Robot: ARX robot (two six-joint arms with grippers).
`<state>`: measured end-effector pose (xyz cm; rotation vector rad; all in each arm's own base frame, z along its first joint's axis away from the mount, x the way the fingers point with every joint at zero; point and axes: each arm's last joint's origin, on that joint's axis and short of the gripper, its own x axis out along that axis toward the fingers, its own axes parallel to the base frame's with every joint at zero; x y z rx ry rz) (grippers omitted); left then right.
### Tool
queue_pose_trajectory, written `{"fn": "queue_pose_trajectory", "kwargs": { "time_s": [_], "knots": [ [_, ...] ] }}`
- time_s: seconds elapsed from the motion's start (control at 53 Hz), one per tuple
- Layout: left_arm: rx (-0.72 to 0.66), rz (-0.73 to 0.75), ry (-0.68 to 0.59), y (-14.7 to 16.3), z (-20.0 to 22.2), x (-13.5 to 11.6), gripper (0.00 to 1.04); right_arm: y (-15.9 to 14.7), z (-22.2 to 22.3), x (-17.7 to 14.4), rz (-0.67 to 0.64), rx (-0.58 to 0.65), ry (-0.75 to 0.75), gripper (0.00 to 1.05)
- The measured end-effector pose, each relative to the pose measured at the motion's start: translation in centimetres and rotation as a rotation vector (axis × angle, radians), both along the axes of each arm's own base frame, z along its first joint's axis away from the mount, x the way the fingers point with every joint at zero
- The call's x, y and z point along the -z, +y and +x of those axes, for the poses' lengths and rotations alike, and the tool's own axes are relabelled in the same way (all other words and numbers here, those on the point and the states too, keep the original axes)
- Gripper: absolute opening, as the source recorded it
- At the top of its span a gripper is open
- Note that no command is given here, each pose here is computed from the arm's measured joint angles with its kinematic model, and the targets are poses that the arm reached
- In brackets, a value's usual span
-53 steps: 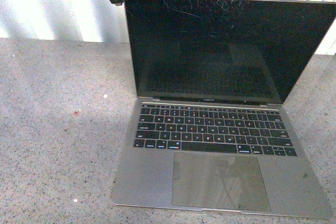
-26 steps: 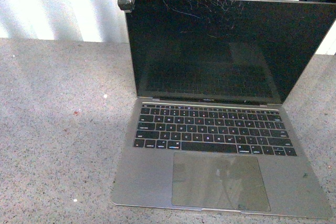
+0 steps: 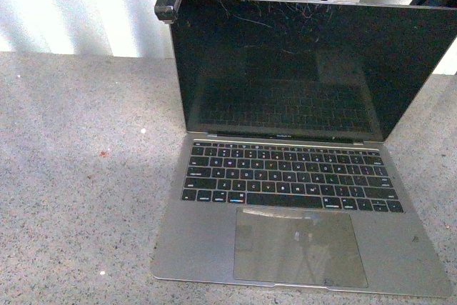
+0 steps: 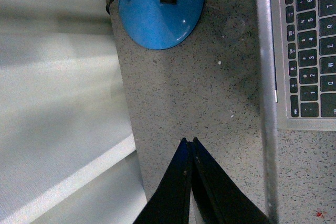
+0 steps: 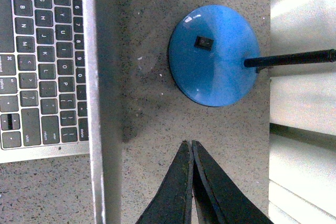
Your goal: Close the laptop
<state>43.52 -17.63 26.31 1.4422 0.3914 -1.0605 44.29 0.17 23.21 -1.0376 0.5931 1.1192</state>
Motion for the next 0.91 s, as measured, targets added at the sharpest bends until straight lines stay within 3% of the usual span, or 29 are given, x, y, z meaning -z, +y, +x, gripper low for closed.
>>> {"fn": "queue_pose_trajectory", "kwargs": {
  "time_s": [0.906],
  "knots": [
    [0.115, 0.137, 0.017, -1.3, -3.0, 1.6, 0.04, 2.7, -2.8, 0.7, -0.081, -0.051, 0.107, 0.03]
  ]
}}
